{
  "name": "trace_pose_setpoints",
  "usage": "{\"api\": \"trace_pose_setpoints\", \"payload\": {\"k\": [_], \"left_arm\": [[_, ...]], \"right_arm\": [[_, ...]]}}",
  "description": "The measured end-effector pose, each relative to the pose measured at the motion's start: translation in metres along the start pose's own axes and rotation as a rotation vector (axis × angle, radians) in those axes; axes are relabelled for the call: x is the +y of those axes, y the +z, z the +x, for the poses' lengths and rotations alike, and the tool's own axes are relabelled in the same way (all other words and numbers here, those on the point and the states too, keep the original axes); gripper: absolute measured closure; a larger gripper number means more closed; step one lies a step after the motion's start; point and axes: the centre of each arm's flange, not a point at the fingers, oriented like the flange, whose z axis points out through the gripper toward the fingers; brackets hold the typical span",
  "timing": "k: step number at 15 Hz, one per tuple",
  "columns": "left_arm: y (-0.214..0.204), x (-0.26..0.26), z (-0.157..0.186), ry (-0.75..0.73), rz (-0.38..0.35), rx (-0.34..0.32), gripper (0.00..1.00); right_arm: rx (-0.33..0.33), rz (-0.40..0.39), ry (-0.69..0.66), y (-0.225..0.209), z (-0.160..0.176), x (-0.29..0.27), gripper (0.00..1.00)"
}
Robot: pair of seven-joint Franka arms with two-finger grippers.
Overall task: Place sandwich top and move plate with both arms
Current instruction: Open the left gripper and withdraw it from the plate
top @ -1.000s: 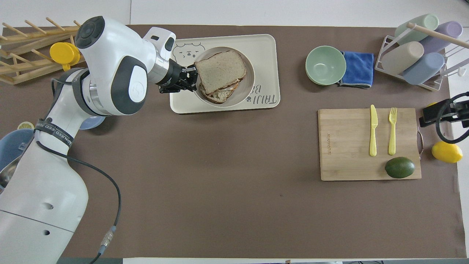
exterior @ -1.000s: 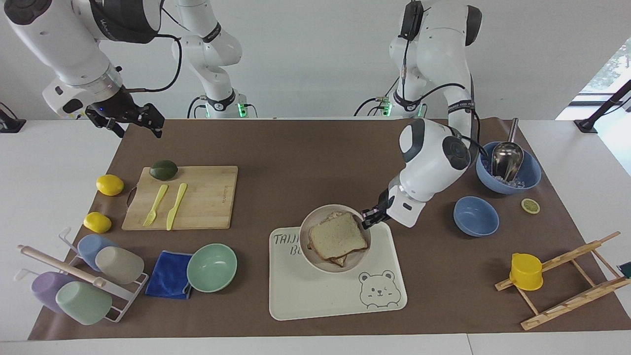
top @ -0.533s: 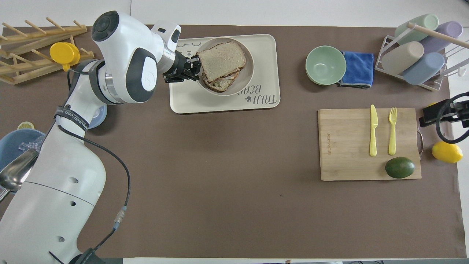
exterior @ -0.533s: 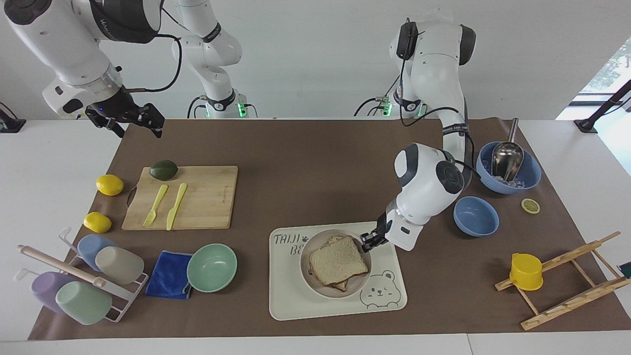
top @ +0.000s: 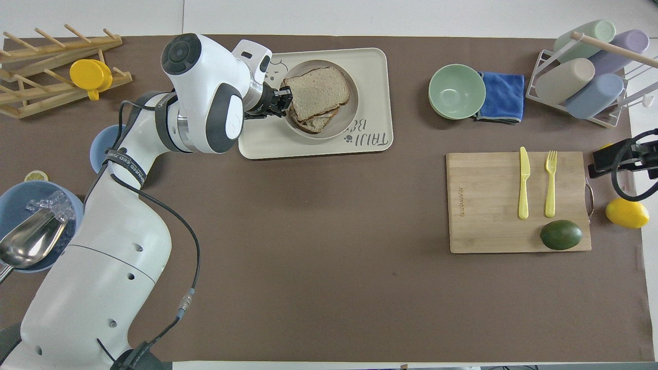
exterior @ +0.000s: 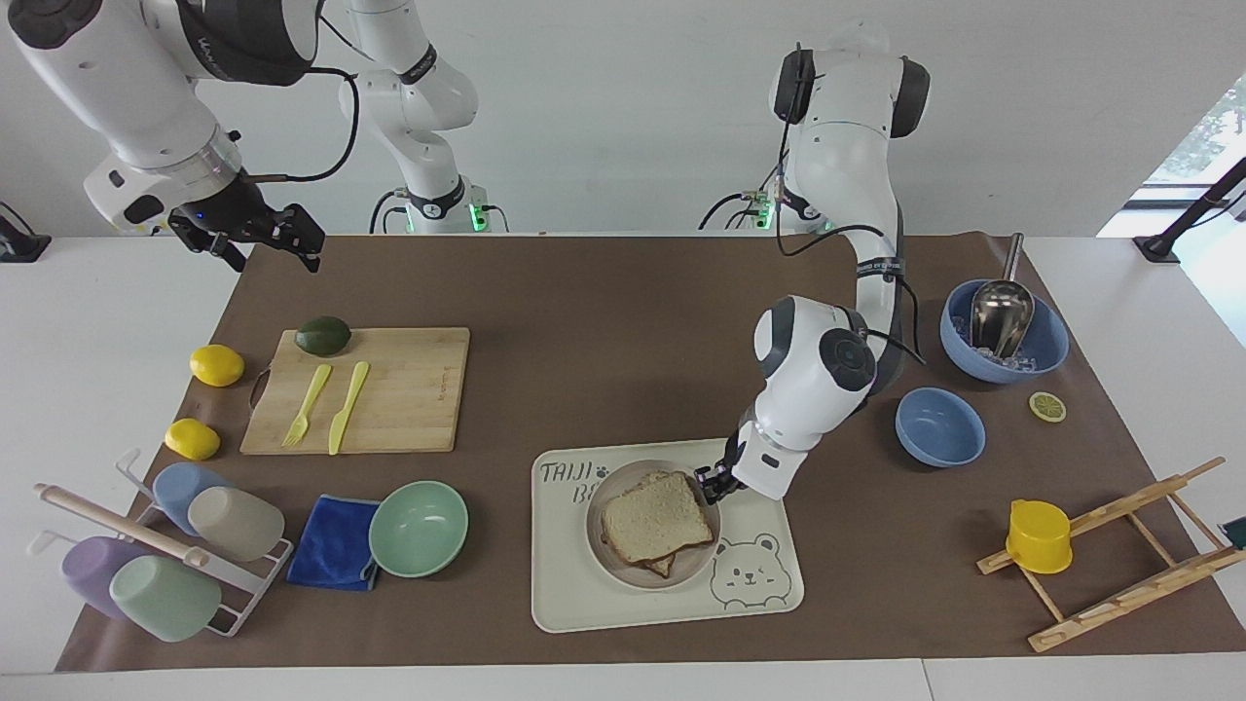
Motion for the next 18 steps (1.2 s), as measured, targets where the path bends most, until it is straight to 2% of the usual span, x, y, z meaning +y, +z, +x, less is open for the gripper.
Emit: {"api": "trace_pose_setpoints", "payload": {"k": [3, 4, 12, 13, 18], "left_arm": [[0.006, -0.004, -0.002, 0.039, 0.007, -0.008, 0.96], [0.008, -0.005, -0.003, 0.047, 0.009, -0.011, 0.91], [0.0, -0.009, 0.001, 0.051, 0.009, -0.002, 0.03], [-0.004, -0.011, 0.003, 0.048, 0.008, 0.001, 0.0], [-0.042, -0.026, 0.017, 0.029, 0.006, 0.025, 0.0]], "right_arm": [[0.0, 0.0, 0.0, 0.0, 0.0, 0.0, 0.0], [0.0, 0.0, 0.0, 0.0, 0.0, 0.0, 0.0], [0.0, 0.0, 0.0, 0.0, 0.0, 0.0, 0.0], [0.0, 0.0, 0.0, 0.0, 0.0, 0.0, 0.0], [0.0, 0.0, 0.0, 0.0, 0.0, 0.0, 0.0]]}}
